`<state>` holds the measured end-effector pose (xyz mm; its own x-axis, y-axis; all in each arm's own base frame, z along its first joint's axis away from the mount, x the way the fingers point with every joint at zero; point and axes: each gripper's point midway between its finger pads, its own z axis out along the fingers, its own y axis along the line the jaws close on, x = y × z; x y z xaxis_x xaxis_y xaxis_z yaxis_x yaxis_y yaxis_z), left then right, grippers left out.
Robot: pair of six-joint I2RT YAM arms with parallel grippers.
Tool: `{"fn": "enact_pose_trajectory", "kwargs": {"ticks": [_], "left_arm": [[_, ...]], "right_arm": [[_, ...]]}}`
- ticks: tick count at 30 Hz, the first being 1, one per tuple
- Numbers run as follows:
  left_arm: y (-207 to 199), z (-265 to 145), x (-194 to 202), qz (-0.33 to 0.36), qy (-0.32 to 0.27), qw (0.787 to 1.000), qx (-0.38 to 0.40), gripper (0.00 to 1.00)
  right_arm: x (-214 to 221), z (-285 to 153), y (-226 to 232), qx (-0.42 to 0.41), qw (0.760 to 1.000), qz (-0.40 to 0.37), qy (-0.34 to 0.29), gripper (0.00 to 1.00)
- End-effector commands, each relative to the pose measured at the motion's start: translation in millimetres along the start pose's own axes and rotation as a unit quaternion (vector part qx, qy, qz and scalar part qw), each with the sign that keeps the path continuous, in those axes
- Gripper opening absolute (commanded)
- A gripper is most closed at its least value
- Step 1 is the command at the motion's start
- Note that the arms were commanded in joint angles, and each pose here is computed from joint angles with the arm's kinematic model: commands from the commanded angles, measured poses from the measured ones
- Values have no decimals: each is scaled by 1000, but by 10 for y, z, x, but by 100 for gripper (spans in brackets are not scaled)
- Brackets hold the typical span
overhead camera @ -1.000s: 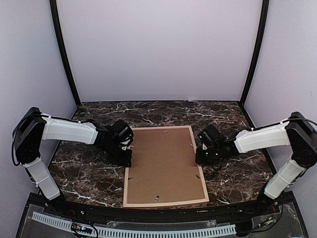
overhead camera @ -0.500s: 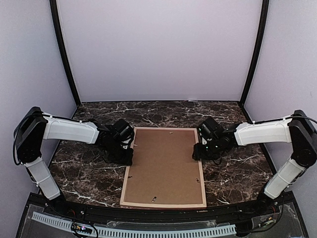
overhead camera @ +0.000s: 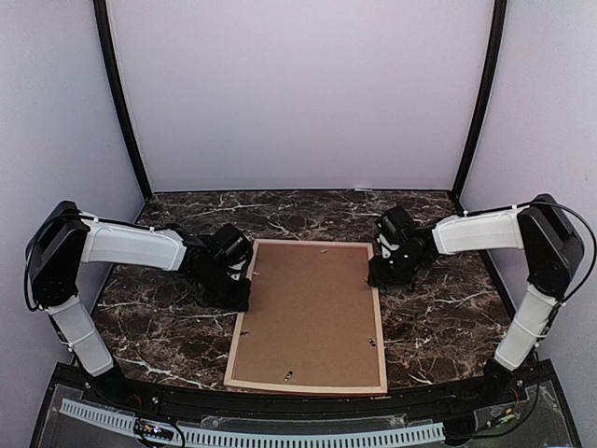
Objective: Put the photo into the frame
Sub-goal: Press the fastener onto the backboard.
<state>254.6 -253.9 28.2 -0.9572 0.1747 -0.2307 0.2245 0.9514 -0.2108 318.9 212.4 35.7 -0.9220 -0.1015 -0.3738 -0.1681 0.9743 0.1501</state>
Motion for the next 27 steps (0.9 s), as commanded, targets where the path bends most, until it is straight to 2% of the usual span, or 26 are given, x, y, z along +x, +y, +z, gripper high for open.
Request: {"fn": "enact_pose_trajectory", "kwargs": {"ticks": [1, 13, 27], "left_arm": [[47, -22, 170, 22, 24, 999, -6, 0], [39, -1, 175, 23, 28, 999, -4, 0], [50, 8, 196, 24, 31, 999, -5, 0]], "right_arm": [[-119, 26, 46, -18, 1000, -24, -2, 53], [-139, 113, 147, -40, 998, -44, 12, 50], [-180, 172, 63, -37, 998, -44, 14, 28]]}}
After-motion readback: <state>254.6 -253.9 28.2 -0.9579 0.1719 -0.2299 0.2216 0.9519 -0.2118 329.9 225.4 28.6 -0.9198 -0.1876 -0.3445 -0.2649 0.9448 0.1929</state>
